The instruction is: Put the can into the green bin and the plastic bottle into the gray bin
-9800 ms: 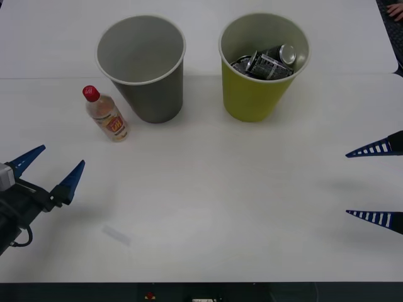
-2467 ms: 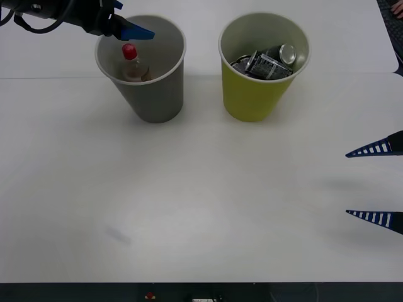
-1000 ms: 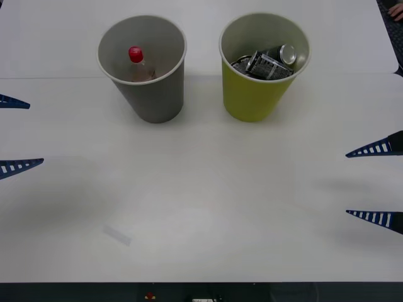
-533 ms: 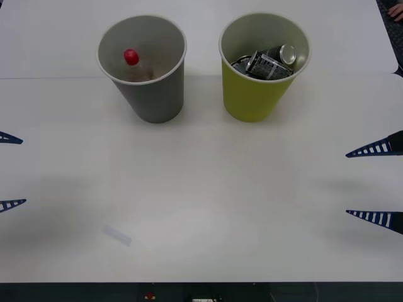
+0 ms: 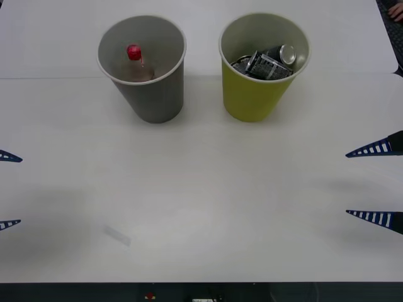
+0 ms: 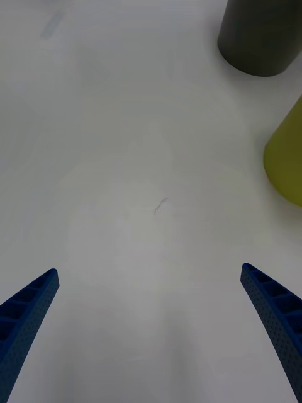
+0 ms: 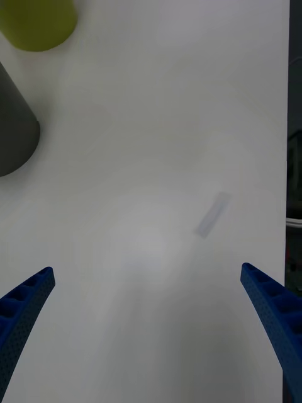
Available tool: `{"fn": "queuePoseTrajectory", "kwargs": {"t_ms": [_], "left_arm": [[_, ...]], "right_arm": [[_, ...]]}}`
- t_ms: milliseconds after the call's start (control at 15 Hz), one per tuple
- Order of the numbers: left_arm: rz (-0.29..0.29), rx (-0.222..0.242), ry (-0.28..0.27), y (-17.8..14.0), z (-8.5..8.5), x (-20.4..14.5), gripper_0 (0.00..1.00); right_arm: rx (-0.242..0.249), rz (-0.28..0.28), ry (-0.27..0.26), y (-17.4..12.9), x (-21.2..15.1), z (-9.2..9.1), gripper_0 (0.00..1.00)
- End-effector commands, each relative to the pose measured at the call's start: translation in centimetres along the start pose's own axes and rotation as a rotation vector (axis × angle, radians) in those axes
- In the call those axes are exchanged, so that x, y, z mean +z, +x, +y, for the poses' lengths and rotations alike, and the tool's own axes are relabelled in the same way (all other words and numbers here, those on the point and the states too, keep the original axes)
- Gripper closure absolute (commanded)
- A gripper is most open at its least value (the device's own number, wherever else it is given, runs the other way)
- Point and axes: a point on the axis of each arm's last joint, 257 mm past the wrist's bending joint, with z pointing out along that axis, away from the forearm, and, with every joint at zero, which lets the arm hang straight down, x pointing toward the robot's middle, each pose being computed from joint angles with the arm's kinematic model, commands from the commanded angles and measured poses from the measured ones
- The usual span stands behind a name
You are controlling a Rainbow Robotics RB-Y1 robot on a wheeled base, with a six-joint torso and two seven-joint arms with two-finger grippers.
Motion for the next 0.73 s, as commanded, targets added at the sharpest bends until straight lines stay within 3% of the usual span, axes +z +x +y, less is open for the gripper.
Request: {"fn": "queuePoseTrajectory", "kwargs": {"t_ms": [67, 267, 733], "left_arm": [[-0.008, 0.013, -0.010, 0.1, -0.2, 0.3, 0.00], [-0.027, 0.013, 0.000, 0.0, -1.1, 0.6, 0.00], [-0.009, 0.046, 0.010, 0.6, -1.7, 0.6, 0.00]], "right_arm": [[0.000, 0.000, 0.000, 0.0, 0.0, 0.0, 0.00], [0.000, 0.000, 0.000, 0.0, 0.0, 0.0, 0.00], [0.000, 0.000, 0.000, 0.0, 0.0, 0.0, 0.00]]}}
